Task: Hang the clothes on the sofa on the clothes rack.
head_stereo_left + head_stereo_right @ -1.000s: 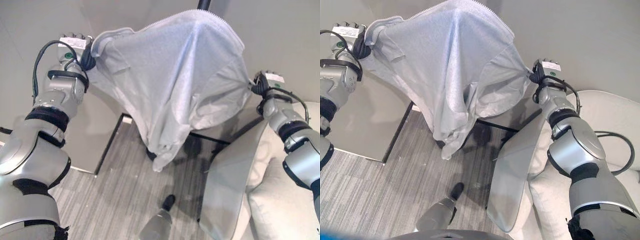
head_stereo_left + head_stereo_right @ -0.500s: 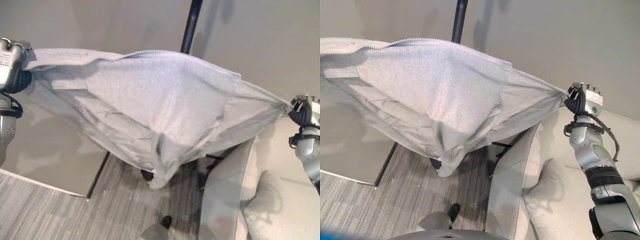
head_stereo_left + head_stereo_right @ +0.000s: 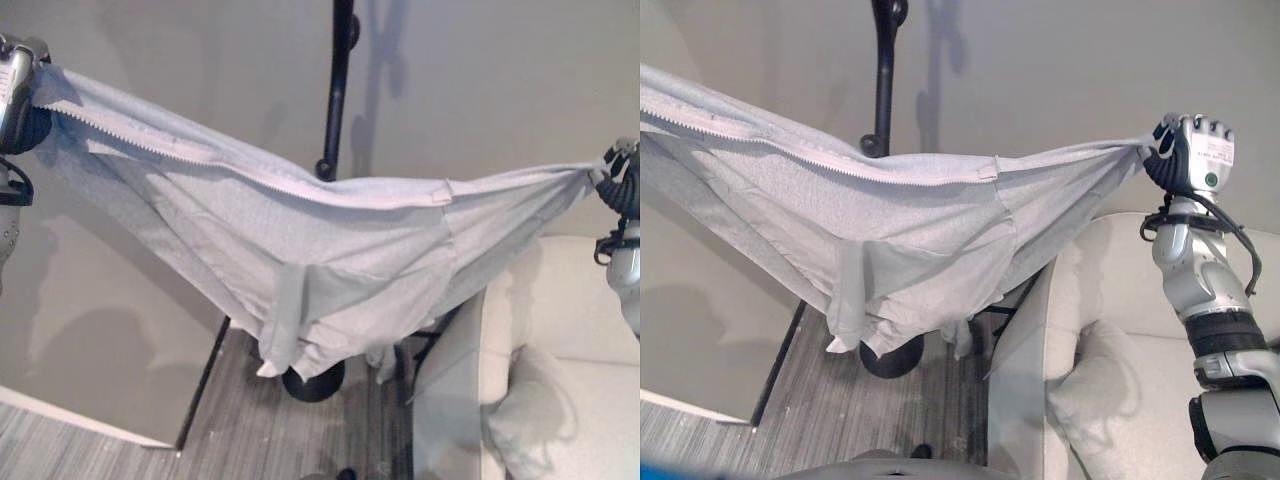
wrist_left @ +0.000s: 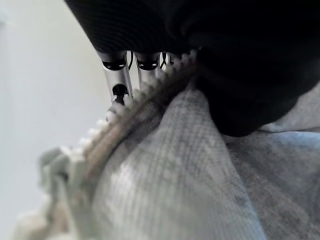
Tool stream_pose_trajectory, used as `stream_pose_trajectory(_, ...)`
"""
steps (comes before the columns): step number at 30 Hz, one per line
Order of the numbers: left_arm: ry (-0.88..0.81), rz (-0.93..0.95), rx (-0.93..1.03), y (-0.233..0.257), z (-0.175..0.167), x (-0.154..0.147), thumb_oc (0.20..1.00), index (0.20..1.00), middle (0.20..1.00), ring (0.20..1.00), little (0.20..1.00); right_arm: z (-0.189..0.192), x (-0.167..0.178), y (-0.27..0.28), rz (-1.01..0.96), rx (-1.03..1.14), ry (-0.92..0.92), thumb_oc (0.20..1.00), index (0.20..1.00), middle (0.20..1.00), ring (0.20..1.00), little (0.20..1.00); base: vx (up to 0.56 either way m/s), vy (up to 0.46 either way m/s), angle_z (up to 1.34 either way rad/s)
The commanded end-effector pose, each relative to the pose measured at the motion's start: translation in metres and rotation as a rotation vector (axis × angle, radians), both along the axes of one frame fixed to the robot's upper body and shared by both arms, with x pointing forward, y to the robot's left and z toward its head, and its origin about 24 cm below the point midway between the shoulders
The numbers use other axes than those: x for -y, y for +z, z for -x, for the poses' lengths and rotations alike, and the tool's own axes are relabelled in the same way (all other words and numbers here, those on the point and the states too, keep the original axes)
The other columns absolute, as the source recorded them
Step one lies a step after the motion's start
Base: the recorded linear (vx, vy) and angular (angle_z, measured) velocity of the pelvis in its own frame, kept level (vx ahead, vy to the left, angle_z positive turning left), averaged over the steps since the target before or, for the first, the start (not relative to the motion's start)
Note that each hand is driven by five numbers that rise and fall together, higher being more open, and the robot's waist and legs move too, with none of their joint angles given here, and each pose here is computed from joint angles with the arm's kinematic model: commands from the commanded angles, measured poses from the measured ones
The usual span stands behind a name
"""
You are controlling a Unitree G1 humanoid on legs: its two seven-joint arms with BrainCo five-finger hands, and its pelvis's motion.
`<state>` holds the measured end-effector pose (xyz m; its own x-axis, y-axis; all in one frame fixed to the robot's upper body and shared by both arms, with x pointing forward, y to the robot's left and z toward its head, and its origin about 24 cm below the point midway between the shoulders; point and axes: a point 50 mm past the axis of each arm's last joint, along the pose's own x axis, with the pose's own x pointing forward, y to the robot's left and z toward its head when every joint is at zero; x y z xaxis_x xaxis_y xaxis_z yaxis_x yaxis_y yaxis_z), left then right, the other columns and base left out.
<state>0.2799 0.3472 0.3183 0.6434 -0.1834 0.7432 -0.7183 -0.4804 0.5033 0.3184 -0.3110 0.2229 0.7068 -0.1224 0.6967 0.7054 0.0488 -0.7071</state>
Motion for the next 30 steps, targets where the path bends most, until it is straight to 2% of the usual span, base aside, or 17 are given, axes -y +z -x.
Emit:
stream_pose_trajectory(1,0.021,-0.010,0.110,0.027,0.001,-0.001,0.200,0.200,0.200,0.200,0.200,0.012,0.026,0.065,0.076,0.213,-0.118,0.200,0.200,0.200,0.200,0.200,0.10,0.039,0.47)
stream_pose_trajectory(7,0.097,-0.031,0.136,0.034,0.003,-0.011,0.200,0.200,0.200,0.200,0.200,0.038,0.055,0.083,0.144,0.288,-0.268,0.200,0.200,0.200,0.200,0.200,0.20,0.010,0.44)
stream_pose_trajectory(10,0.200,-0.022,0.176,0.042,0.019,-0.033,0.200,0.200,0.200,0.200,0.200,0.051,0.067,0.094,0.221,0.287,-0.334,0.200,0.200,0.200,0.200,0.200,0.29,0.005,0.19)
stream_pose_trajectory(15,0.300,-0.015,0.227,0.058,0.033,-0.051,0.200,0.200,0.200,0.200,0.200,0.065,0.086,0.114,0.295,0.283,-0.448,0.200,0.200,0.200,0.200,0.200,0.23,0.030,-0.10)
stream_pose_trajectory(17,0.314,-0.007,0.220,0.060,0.036,-0.053,0.200,0.200,0.200,0.200,0.200,0.066,0.084,0.124,0.290,0.303,-0.433,0.200,0.200,0.200,0.200,0.200,0.13,0.060,0.08)
stream_pose_trajectory(24,0.314,0.051,0.152,0.052,0.023,-0.057,0.200,0.200,0.200,0.200,0.200,0.040,0.068,0.138,0.255,0.262,-0.337,0.200,0.200,0.200,0.200,0.200,0.06,0.072,0.02)
stream_pose_trajectory(28,0.281,0.090,0.064,0.033,0.005,-0.053,0.200,0.200,0.200,0.200,0.200,0.021,0.064,0.129,0.216,0.199,-0.313,0.200,0.200,0.200,0.200,0.200,0.06,0.082,0.00)
stream_pose_trajectory(30,0.337,0.159,-0.023,0.010,-0.007,-0.063,0.200,0.200,0.200,0.200,0.200,0.008,0.062,0.129,0.228,0.124,-0.347,0.200,0.200,0.200,0.200,0.200,0.19,0.180,0.46)
